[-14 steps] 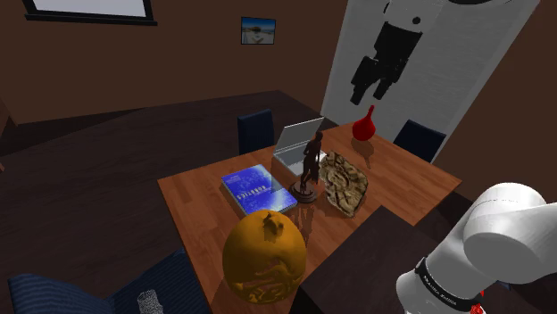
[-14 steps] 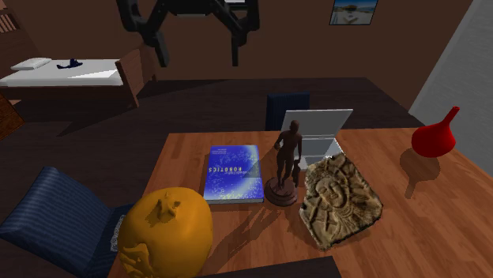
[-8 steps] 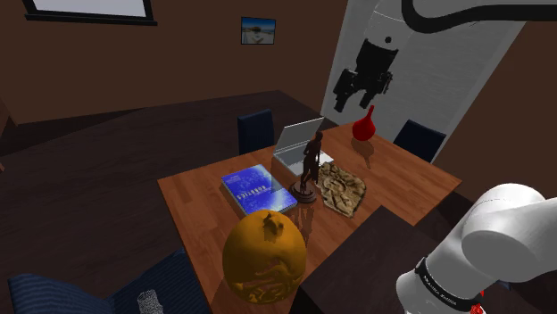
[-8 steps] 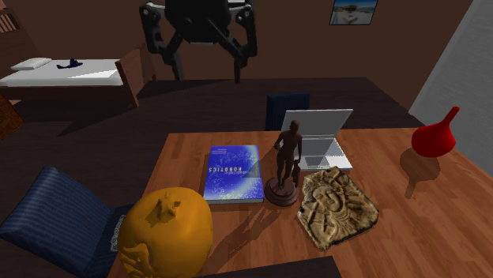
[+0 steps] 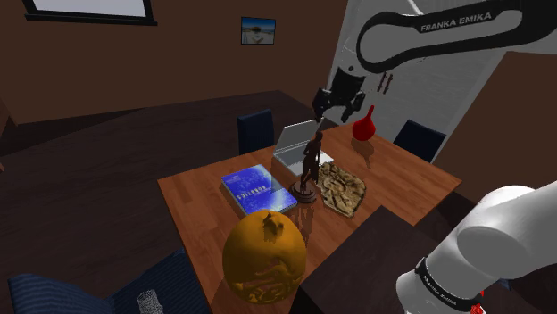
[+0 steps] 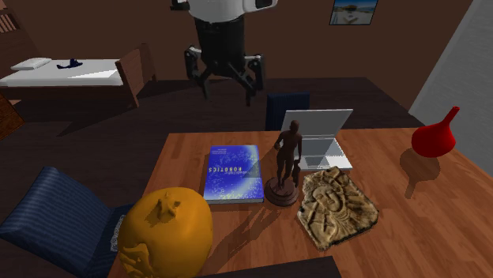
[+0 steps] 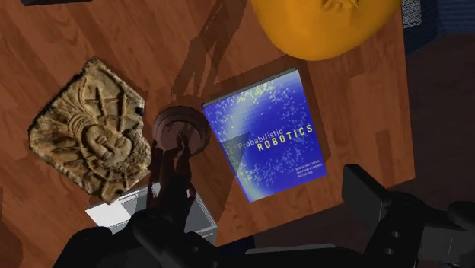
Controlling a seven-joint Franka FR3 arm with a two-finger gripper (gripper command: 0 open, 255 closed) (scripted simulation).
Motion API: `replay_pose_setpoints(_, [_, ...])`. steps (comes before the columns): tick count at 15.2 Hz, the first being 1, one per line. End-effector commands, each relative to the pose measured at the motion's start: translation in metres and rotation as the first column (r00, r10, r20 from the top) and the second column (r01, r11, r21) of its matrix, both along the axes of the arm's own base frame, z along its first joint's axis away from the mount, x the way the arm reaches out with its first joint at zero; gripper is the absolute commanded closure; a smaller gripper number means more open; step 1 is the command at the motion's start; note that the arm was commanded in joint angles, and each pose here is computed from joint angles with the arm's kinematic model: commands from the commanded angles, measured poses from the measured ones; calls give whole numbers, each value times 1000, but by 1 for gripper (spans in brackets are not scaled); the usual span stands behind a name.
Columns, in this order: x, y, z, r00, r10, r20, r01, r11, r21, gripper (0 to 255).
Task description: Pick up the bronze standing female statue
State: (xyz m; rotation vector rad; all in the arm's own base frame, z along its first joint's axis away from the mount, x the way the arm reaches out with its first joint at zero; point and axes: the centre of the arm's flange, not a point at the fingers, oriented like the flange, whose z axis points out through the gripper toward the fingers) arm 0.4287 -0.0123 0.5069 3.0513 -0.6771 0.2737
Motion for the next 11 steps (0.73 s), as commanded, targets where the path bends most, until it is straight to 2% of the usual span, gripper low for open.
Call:
replay_pose_setpoints(1, [17,-6,-19,998,-58,10,58,998,5,0])
replay_pose_setpoints(6, [55,-30,-65,980,-196,26,196,980,17,0])
replay_pose_setpoints(11, [90,-59,-111,943,-331,40,330,943,32,0])
